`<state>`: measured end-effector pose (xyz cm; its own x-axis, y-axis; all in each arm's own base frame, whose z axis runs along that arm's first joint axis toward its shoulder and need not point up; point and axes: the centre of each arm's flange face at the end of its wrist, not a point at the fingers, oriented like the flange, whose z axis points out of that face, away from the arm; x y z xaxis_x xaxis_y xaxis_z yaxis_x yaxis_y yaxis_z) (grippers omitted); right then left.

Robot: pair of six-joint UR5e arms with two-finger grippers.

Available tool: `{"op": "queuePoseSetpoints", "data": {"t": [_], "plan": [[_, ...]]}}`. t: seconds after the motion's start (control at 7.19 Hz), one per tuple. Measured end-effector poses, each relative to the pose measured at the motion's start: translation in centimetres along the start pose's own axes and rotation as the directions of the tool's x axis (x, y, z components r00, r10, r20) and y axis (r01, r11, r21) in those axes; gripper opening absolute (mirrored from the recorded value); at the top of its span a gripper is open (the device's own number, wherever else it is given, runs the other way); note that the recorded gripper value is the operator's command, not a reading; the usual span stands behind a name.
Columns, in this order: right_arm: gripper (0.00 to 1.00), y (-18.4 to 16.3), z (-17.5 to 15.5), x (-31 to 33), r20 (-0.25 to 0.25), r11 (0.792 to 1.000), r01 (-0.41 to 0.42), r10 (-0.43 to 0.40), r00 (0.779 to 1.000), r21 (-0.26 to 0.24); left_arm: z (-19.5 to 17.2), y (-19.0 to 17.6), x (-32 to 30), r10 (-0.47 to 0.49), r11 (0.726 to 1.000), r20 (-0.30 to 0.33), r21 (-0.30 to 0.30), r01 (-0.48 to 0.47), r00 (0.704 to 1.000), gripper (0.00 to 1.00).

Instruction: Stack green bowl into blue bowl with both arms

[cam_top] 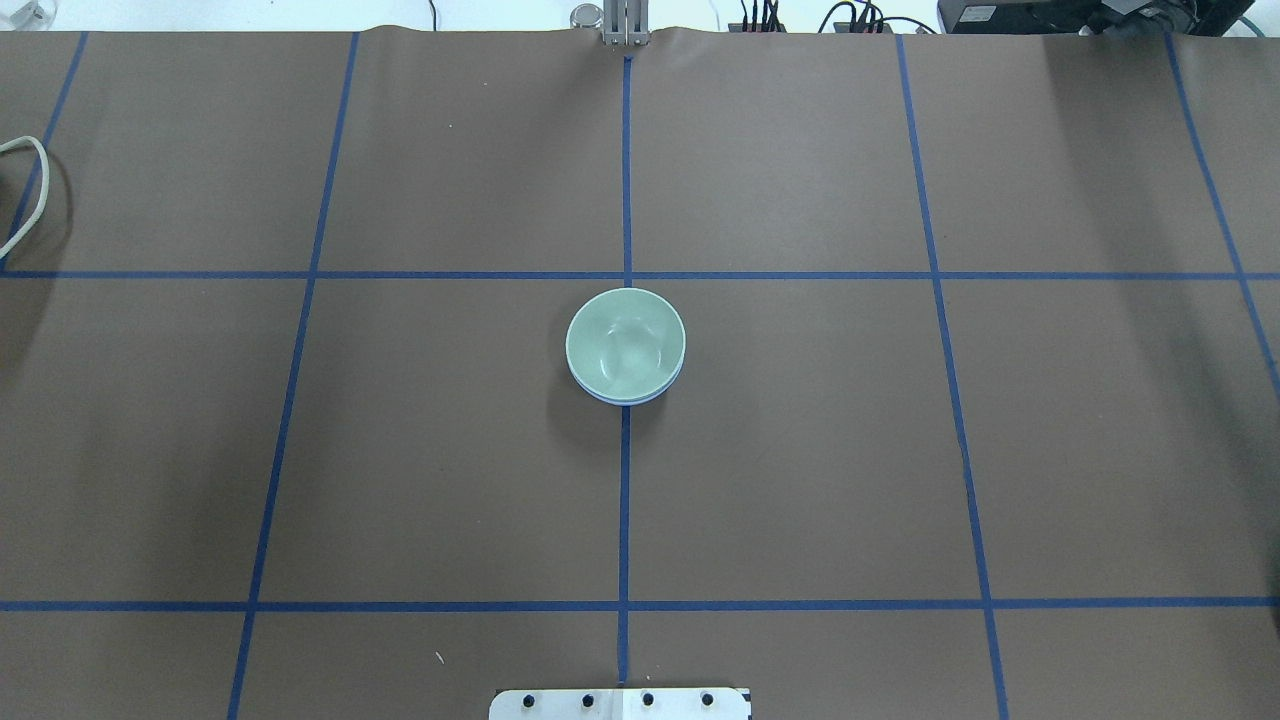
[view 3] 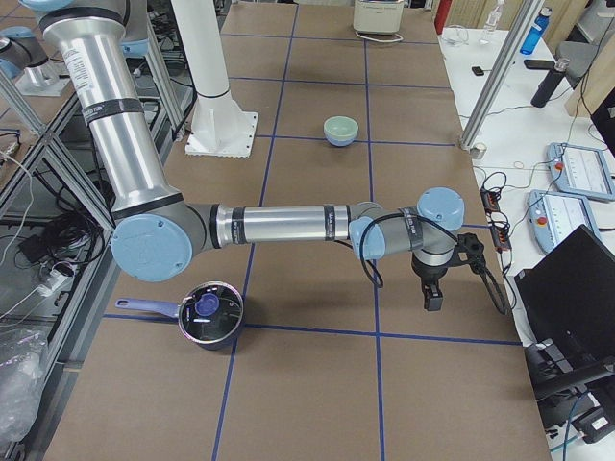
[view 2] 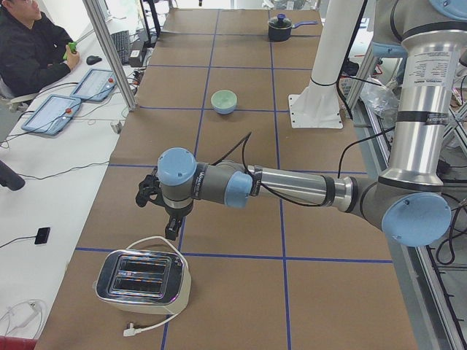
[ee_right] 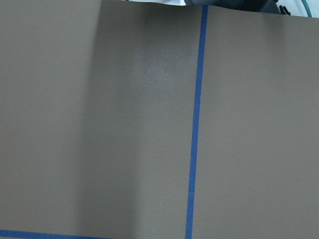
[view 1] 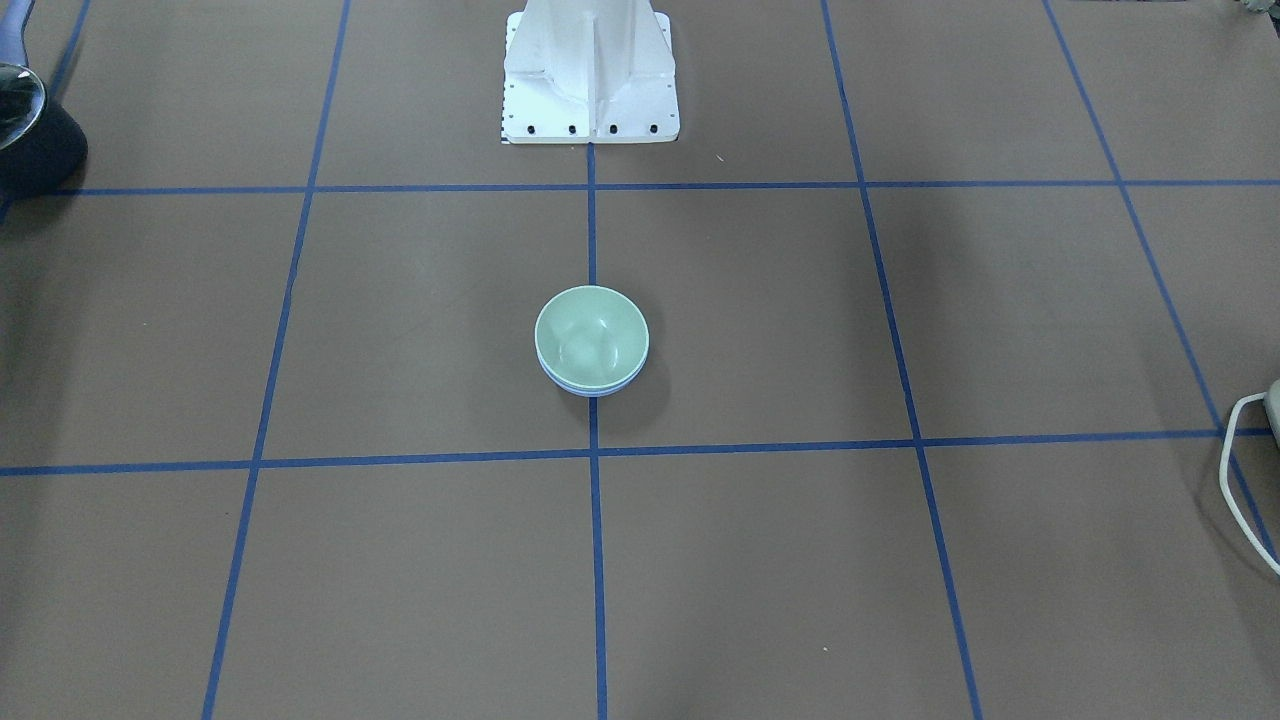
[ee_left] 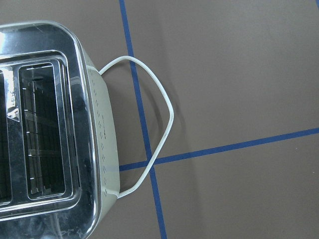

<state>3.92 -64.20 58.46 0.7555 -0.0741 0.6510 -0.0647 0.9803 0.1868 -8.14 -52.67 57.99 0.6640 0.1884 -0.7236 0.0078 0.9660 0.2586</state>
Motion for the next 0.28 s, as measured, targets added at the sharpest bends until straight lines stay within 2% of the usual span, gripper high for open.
{"op": "queuePoseSetpoints", "data": {"t": [0.28], "plan": [[1.0,0.09,0.06,0.05,-0.003,1.0,-0.001,0.001,1.0,0.0,-0.33,0.11,-0.25,-0.005,1.0,0.002,0.006,0.005,1.0,0.98]]}}
